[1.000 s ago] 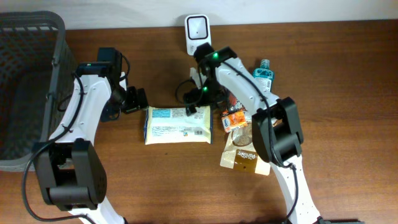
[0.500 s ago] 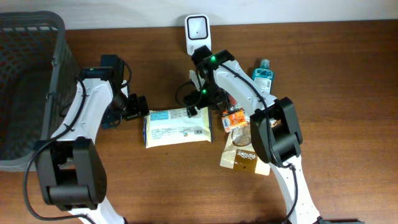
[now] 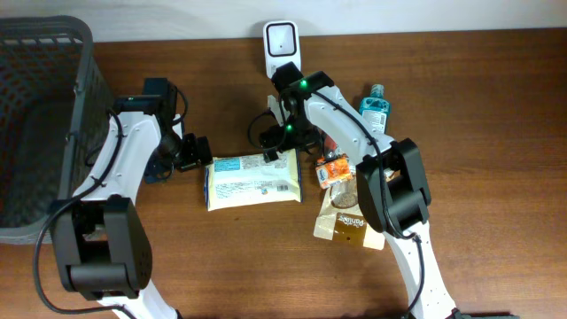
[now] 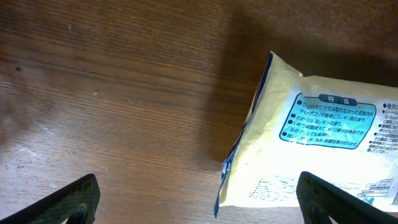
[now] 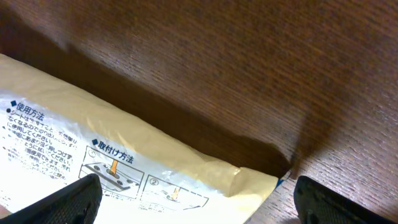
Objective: Scan the item barcode
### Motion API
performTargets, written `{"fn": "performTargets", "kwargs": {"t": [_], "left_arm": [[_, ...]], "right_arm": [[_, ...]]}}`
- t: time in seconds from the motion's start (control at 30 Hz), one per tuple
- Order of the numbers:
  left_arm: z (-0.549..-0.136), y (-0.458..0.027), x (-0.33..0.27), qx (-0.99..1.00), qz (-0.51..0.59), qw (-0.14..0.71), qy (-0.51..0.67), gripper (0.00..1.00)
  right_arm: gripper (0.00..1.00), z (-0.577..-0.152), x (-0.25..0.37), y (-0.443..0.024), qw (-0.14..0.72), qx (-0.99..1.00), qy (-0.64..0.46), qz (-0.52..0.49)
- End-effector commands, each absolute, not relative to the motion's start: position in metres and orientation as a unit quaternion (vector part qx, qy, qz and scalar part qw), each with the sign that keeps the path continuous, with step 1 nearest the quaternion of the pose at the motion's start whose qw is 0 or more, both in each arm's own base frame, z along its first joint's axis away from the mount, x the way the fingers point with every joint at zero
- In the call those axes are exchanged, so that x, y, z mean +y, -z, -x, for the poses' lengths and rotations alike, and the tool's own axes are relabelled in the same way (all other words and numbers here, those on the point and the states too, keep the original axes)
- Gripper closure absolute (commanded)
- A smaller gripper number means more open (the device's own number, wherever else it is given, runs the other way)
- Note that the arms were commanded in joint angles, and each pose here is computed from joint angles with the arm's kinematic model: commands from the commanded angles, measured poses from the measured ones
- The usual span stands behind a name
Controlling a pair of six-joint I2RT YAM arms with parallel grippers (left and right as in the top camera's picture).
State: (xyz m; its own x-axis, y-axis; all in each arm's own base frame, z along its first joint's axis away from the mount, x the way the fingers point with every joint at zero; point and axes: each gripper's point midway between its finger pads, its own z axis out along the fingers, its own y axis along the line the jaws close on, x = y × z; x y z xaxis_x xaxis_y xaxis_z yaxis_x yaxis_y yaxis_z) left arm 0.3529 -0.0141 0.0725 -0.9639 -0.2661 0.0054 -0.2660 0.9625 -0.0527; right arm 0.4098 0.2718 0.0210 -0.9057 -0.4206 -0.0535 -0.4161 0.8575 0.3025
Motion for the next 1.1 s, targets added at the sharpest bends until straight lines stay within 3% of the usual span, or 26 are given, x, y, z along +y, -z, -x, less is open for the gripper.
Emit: {"fn": "performTargets", "kwargs": {"t": [0.0,0.03,0.13,0.17,0.2,0.4,0.7,0.83,1.07], "left_arm": [[-0.351,-0.072,-0.015,0.990,0.136,-0.003,0.030,0.01],[-0.351,-0.072,-0.015,0.990,0.136,-0.003,0.030,0.01],[-0.351,-0.072,-0.015,0.990,0.136,-0.003,0.030,0.01],[-0.351,-0.072,-0.015,0.990,0.136,-0.003,0.030,0.01],[-0.351,-0.072,-0.015,0.990,0.136,-0.003,0.030,0.01],[-0.351,-0.072,-0.015,0.990,0.136,-0.003,0.030,0.01],[-0.351,-0.072,-0.015,0.990,0.136,-0.003,0.030,0.01],[-0.351,-0.072,-0.015,0.990,0.136,-0.003,0.030,0.01],[-0.351,-0.072,-0.015,0.990,0.136,-0.003,0.030,0.01]], "right_arm": [[0.07,-0.403,0.272,-0.011,0.019,-0.962,0.160,-0.219],[0.15,-0.400,0.272,-0.006,0.023,-0.962,0.160,-0.220],[0.23,-0.392,0.272,0.007,0.031,-0.962,0.157,-0.222],[0.30,-0.391,0.272,0.009,0.033,-0.962,0.157,-0.222],[0.48,-0.390,0.271,0.010,0.035,-0.962,0.156,-0.220],[0.96,-0.398,0.261,0.010,0.036,-0.976,0.148,-0.158],[0.96,-0.436,0.225,-0.026,0.009,-0.986,0.138,-0.094],[0.96,-0.466,0.179,-0.075,-0.036,-0.995,0.074,-0.052],[0.96,-0.479,0.180,-0.173,-0.124,-0.986,0.093,-0.059]]}}
